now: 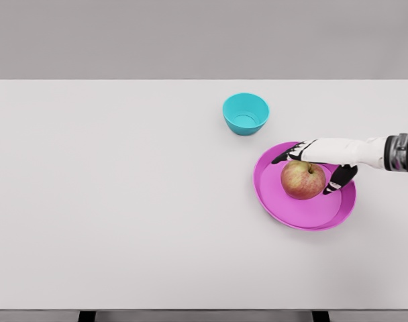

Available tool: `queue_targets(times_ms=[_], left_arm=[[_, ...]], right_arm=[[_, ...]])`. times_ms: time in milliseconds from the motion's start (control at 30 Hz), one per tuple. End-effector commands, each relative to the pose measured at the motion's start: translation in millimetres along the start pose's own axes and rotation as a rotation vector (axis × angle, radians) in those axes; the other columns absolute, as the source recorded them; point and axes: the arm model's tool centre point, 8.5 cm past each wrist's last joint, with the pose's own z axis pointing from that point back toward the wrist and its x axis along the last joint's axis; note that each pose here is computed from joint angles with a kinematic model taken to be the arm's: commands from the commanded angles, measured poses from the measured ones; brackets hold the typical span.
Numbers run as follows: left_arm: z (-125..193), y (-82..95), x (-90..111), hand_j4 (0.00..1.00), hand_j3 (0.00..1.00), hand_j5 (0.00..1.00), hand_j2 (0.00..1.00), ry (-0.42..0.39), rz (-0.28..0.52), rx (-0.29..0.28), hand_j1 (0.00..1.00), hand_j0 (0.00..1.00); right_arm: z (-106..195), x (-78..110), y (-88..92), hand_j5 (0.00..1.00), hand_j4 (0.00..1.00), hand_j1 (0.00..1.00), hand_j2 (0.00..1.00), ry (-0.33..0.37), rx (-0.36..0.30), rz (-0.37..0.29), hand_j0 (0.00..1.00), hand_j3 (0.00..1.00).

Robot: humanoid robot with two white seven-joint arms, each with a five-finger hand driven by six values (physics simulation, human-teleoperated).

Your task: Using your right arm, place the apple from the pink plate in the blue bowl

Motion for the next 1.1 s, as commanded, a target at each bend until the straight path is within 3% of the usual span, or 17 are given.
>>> queue_targets(times_ms=[0,167,333,533,733,1067], left_arm=[[0.0,0.1,-0.1,1.00,1.00,1.00,1.00,0.000,0.000,0.000,1.00,1.00],[0.0,0.1,-0.1,1.00,1.00,1.00,1.00,0.000,0.000,0.000,1.00,1.00],[0.0,0.1,-0.3,1.00,1.00,1.00,1.00,0.002,0.000,0.000,1.00,1.00],[0.0,0.1,-0.3,1.00,1.00,1.00,1.00,0.002,0.000,0.000,1.00,1.00],[0.0,0.1,-0.3,1.00,1.00,1.00,1.00,0.002,0.000,0.000,1.00,1.00],[0.0,0.1,-0.3,1.00,1.00,1.00,1.00,0.002,0.000,0.000,1.00,1.00]], right_arm=[[-4.2,0.8,0.1,1.00,1.00,1.00,1.00,-0.007,-0.003,-0.006,1.00,1.00],[-6.6,-0.4,5.7,1.00,1.00,1.00,1.00,-0.007,0.011,-0.015,1.00,1.00],[-5.5,-1.9,11.9,0.64,0.64,0.64,0.64,-0.005,0.032,-0.011,0.64,0.64],[-5.6,-0.5,11.8,0.47,0.47,0.47,0.47,-0.014,0.032,-0.003,0.47,0.47],[-5.7,2.3,10.1,0.41,0.41,0.41,0.41,-0.034,0.027,0.011,0.41,0.41],[7.5,12.4,-24.5,0.40,0.40,0.40,0.40,-0.055,-0.067,0.073,0.40,0.40]])
